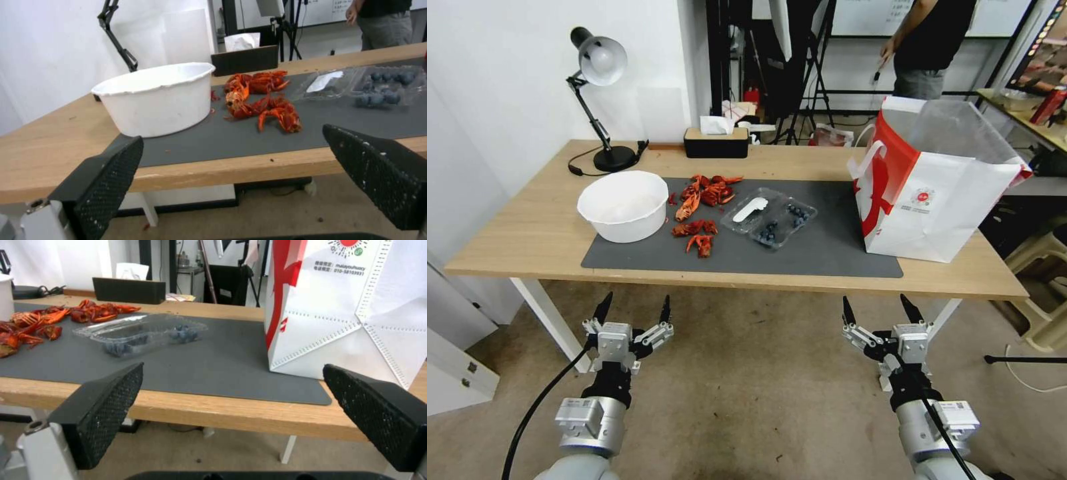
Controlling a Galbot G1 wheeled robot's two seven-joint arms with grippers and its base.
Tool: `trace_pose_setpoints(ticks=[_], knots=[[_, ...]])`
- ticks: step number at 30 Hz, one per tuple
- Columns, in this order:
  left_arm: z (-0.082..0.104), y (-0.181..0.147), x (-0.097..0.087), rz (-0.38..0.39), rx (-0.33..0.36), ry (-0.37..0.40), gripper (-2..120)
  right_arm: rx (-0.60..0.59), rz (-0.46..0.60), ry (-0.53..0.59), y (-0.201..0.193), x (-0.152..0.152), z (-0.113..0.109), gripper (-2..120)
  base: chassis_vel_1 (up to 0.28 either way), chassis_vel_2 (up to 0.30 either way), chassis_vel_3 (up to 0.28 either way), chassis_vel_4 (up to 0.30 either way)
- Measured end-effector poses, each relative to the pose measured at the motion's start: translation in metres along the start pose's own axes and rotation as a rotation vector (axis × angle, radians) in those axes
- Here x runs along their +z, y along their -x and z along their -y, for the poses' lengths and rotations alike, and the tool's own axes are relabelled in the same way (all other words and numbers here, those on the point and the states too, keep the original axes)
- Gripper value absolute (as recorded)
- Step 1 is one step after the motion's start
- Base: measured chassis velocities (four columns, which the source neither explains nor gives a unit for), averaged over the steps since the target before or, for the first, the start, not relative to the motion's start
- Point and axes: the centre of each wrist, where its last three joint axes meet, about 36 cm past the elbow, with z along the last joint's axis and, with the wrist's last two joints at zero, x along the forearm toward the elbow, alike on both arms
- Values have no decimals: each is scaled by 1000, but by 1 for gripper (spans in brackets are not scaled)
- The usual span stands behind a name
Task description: Close the takeout container lid, then place the container into the takeout bag.
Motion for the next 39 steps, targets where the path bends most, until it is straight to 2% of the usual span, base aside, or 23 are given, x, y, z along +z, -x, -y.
trace_pose_setpoints(ticks=[25,28,29,32,33,36,39], knots=[[0,1,-3,-3,-1,-16,100,-8,-10,4,0,-3,0,100,0,0,0,0],[0,8,-22,-19,-4,-102,100,-66,-72,30,-3,-23,1,100,0,0,0,0],[0,8,-22,-19,-4,-102,100,-66,-72,30,-3,-23,1,100,0,0,0,0],[1,13,-43,-46,11,-194,100,-131,-135,62,-8,-44,2,100,0,0,0,0],[1,13,-43,-46,11,-194,100,-131,-135,62,-8,-44,2,100,0,0,0,0],[1,16,-63,-80,42,-276,100,-158,-163,84,-8,-51,2,100,0,0,0,0],[2,17,-74,-95,69,-319,100,-158,-160,81,-7,-52,3,100,0,0,0,0]])
